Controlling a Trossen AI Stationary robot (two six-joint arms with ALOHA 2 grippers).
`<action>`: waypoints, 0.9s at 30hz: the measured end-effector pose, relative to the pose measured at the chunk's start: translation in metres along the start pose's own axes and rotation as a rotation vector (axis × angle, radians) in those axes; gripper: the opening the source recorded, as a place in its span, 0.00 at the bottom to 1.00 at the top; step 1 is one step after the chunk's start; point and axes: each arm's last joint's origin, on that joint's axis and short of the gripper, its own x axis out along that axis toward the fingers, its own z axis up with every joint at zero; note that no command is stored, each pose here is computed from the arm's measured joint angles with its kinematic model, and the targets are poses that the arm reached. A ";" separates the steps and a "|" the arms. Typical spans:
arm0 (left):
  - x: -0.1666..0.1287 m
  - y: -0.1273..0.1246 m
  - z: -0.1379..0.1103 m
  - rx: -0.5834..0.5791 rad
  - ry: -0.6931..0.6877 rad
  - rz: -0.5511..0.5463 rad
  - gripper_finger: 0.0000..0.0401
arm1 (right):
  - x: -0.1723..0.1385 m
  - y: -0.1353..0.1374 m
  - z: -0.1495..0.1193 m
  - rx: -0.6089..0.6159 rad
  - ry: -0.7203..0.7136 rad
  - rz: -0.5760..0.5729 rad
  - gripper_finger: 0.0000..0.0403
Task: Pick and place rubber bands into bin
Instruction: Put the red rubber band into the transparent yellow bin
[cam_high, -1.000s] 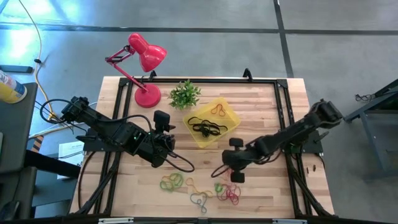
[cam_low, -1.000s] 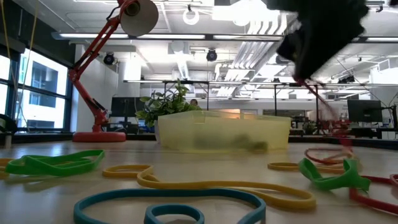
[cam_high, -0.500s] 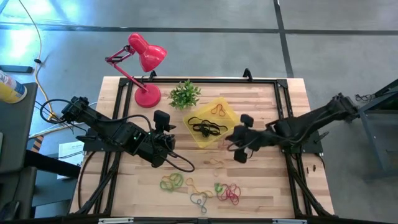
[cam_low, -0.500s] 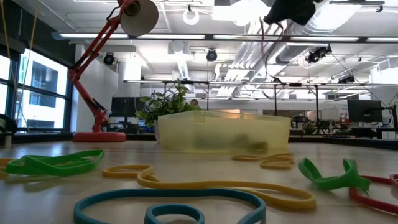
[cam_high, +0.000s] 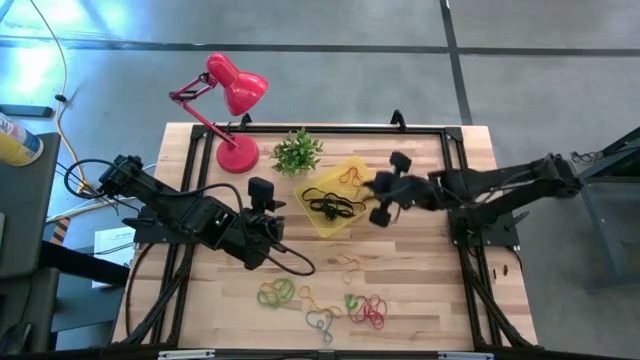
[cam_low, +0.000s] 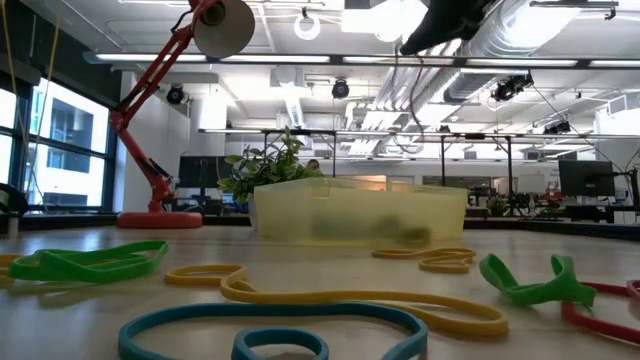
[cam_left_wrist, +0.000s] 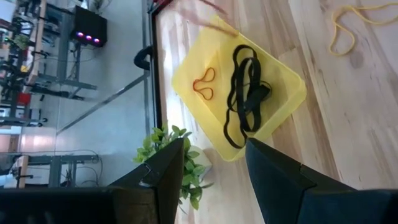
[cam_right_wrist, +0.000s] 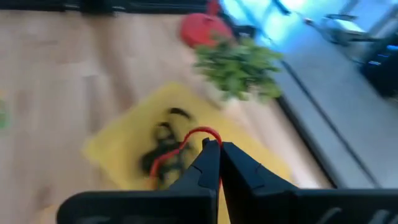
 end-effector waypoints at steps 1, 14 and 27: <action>0.000 0.000 0.000 -0.001 -0.001 0.005 0.40 | 0.004 -0.007 0.000 0.004 0.006 -0.031 0.00; 0.000 0.001 0.004 -0.040 -0.032 0.019 0.40 | 0.087 -0.063 -0.015 0.065 0.188 -0.058 0.00; 0.000 0.001 0.004 -0.068 -0.031 0.018 0.40 | 0.162 -0.076 -0.059 0.106 0.407 0.052 0.00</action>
